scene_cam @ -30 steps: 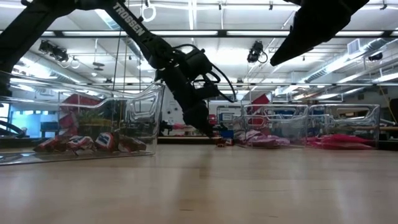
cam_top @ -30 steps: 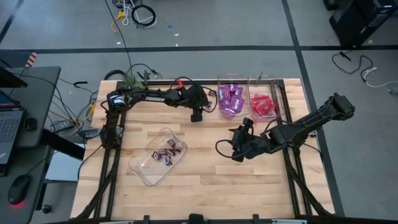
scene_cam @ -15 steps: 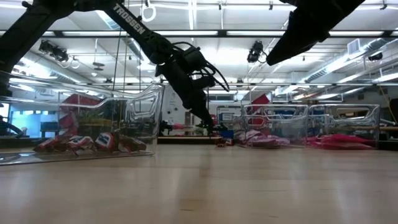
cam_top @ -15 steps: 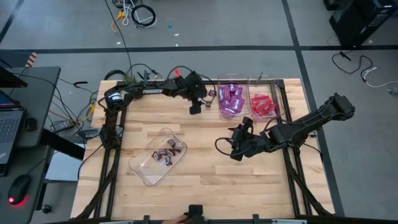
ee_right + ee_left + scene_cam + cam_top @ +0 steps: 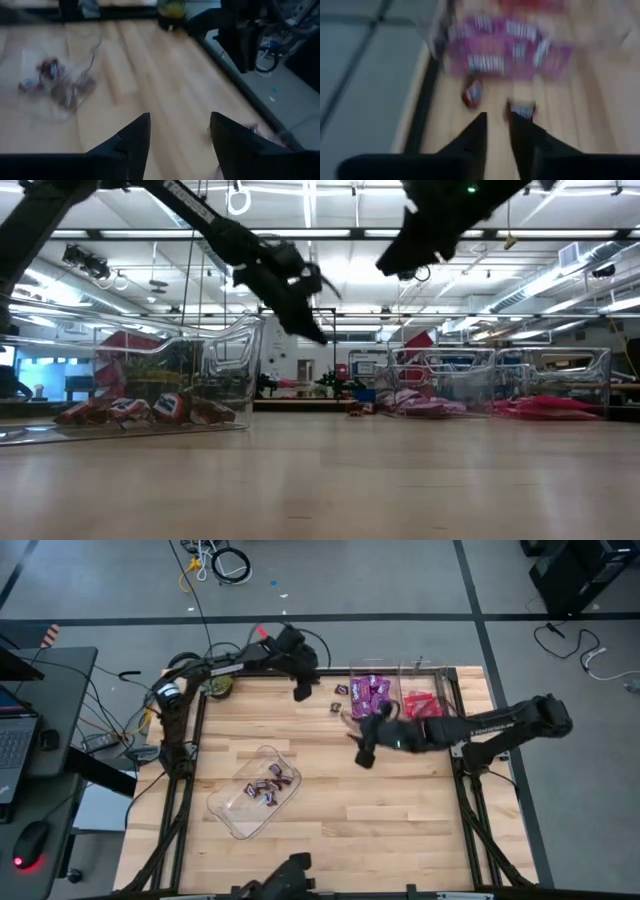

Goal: Sort candy
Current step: Put the brown candy into the bottom transparent bin

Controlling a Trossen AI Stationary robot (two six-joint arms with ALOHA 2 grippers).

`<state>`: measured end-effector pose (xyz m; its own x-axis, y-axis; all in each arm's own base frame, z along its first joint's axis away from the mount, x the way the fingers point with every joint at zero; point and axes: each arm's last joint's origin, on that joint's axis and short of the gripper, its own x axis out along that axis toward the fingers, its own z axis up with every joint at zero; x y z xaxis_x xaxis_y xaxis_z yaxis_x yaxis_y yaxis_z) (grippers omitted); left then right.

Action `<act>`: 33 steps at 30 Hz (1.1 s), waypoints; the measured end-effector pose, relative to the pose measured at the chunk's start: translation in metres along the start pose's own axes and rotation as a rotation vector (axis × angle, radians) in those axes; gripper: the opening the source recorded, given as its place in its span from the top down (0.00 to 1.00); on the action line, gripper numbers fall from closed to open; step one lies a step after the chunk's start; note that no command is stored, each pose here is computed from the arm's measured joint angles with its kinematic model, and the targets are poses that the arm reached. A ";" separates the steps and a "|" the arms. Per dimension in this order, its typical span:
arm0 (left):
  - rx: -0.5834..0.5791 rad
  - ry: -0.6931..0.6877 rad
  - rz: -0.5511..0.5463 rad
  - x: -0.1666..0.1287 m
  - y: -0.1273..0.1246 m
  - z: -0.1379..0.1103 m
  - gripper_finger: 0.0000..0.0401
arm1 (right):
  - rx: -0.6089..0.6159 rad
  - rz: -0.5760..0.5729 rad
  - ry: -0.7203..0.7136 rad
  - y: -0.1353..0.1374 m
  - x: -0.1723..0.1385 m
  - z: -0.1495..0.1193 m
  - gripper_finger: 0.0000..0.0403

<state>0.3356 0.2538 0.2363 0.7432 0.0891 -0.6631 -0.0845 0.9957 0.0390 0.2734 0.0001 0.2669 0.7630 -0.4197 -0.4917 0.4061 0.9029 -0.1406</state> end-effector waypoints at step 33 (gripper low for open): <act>0.034 -0.689 0.166 -0.106 -0.056 -0.065 0.99 | -0.225 0.128 0.496 -0.086 0.138 0.040 0.73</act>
<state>0.2187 0.1869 0.2555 0.9739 0.2257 -0.0233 -0.2210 0.9666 0.1296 0.3638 -0.1392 0.2454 0.4490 -0.2611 -0.8545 0.1674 0.9640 -0.2066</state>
